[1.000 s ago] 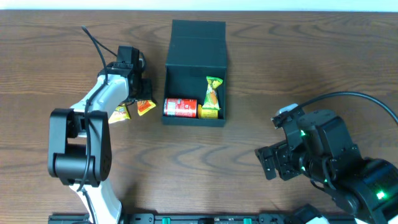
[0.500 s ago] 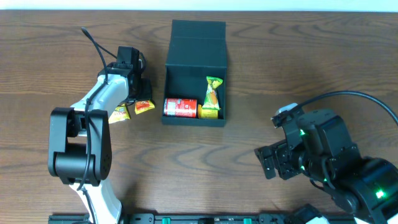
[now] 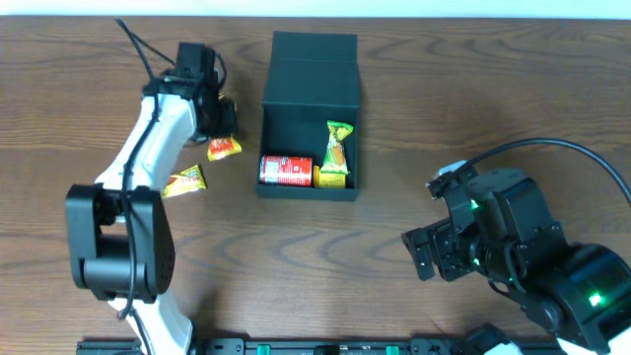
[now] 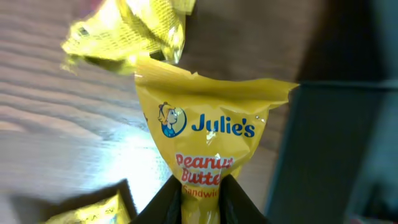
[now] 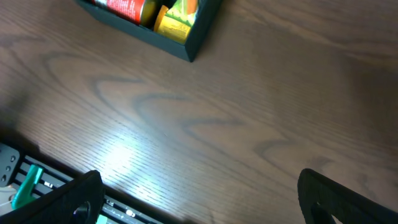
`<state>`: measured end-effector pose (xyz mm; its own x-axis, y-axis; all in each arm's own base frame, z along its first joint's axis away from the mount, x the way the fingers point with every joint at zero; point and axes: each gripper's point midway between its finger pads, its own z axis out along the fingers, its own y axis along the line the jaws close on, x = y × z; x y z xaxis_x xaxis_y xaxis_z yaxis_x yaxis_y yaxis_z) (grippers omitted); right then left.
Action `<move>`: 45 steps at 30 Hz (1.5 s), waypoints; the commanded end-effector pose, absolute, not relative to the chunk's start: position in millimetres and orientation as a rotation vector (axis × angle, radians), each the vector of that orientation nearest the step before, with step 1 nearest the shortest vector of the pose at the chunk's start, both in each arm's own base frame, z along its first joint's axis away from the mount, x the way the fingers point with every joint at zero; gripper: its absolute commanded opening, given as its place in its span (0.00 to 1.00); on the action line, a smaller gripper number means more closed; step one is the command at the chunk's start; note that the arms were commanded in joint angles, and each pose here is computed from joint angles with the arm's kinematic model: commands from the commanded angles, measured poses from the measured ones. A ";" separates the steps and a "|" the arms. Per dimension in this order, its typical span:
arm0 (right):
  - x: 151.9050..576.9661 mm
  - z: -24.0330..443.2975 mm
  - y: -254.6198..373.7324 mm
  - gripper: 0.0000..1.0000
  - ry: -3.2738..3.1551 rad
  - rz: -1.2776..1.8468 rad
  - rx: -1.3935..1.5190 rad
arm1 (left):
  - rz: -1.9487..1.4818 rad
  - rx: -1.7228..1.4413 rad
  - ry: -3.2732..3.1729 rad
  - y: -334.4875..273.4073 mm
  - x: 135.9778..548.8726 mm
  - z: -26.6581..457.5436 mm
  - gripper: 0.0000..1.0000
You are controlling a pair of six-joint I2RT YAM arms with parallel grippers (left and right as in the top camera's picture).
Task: Pack container
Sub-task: 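Lift the Julie's pack with the left gripper toward the box, then lower the Julie's pack into the box and open the left gripper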
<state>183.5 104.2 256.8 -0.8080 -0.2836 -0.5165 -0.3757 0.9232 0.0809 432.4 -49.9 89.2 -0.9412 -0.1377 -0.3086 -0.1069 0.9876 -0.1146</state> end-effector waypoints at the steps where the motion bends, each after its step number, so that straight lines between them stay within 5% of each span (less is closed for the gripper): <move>1: 186.1 277.1 93.4 0.99 2.493 0.194 -0.443 | -0.173 -0.146 2.729 -66.7 441.5 131.2 0.20; 14: 161.1 311.8 74.6 0.99 2.357 0.215 -0.401 | -0.313 -0.019 2.622 -176.7 436.9 169.4 0.20; 25: 156.4 307.2 71.9 0.99 2.383 0.205 -0.408 | -0.257 0.091 2.632 -229.4 429.0 139.7 0.23; 36: 153.2 304.0 70.1 0.99 2.402 0.198 -0.412 | -0.074 0.050 2.681 -209.0 425.8 117.7 0.19; 40: 153.2 304.0 70.1 0.99 2.402 0.198 -0.412 | -0.002 0.022 2.654 -196.6 432.9 117.7 0.06; 45: 152.9 303.7 70.0 0.99 2.404 0.197 -0.412 | 0.002 0.021 2.702 -191.1 436.7 95.6 0.06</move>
